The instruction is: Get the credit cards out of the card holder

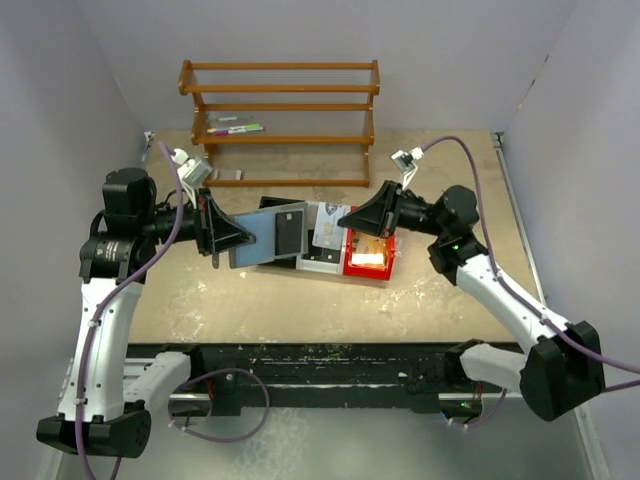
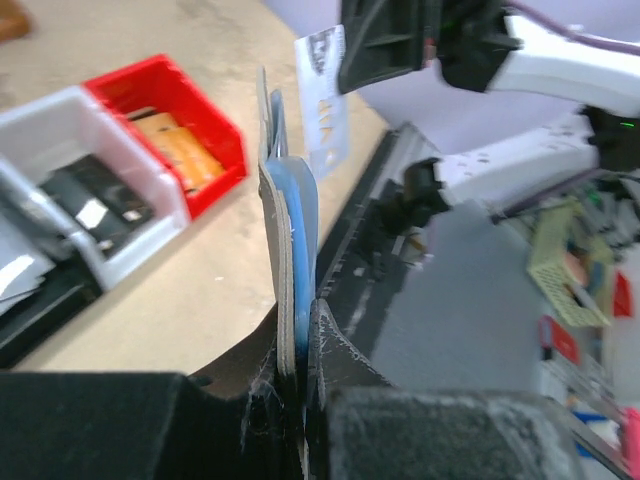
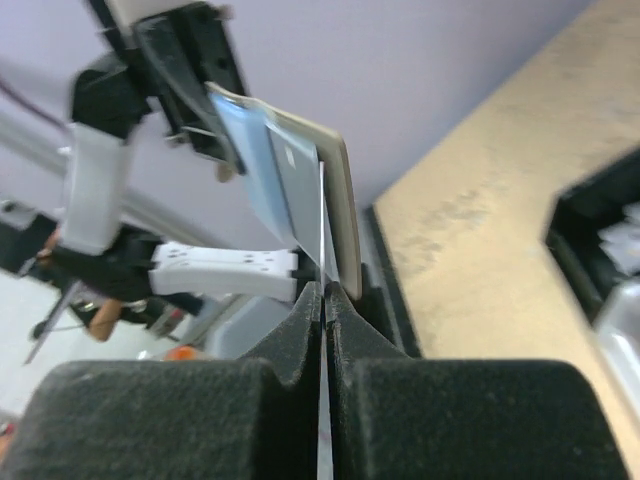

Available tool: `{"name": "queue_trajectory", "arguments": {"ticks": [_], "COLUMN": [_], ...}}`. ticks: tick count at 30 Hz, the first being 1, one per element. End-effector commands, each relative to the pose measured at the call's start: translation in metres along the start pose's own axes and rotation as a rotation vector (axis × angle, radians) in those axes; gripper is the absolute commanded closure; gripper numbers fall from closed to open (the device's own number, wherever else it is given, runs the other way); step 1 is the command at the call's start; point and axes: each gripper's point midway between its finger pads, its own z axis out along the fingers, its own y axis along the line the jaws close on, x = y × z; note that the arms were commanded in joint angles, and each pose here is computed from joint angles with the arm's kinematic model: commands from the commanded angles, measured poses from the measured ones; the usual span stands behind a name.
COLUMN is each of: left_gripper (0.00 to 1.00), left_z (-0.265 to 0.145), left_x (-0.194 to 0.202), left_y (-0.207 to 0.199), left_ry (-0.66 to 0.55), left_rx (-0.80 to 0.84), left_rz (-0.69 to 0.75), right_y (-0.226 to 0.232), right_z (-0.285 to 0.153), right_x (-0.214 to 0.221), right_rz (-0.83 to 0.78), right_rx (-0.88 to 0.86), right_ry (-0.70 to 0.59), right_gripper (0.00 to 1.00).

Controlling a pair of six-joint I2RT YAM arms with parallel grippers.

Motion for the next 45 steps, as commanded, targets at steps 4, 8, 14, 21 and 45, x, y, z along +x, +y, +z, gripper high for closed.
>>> {"name": "queue_trajectory", "arguments": {"ticks": [4, 8, 14, 21, 45], "left_gripper": [1.00, 1.00, 1.00, 1.00, 1.00], "left_z": [-0.024, -0.041, -0.045, -0.032, -0.033], "left_x": [-0.017, -0.023, -0.027, -0.018, -0.019], "left_y": [0.068, 0.083, 0.066, 0.047, 0.008], "left_ry": [-0.008, 0.002, -0.001, 0.014, -0.012], "left_rx": [-0.456, -0.598, -0.570, -0.441, -0.333], "left_rz": [0.151, 0.218, 0.283, 0.231, 0.256], "right_y": [-0.074, -0.113, -0.146, -0.213, -0.291], "right_z": [-0.020, -0.007, 0.048, 0.093, 0.141], "right_x": [0.001, -0.009, -0.014, 0.007, 0.067], "right_rz": [0.008, 0.025, 0.044, 0.135, 0.127], "right_rx": [0.306, 0.373, 0.439, 0.587, 0.824], "right_ry": [0.038, -0.008, -0.014, -0.020, 0.108], "right_gripper": [1.00, 1.00, 1.00, 1.00, 0.93]}}
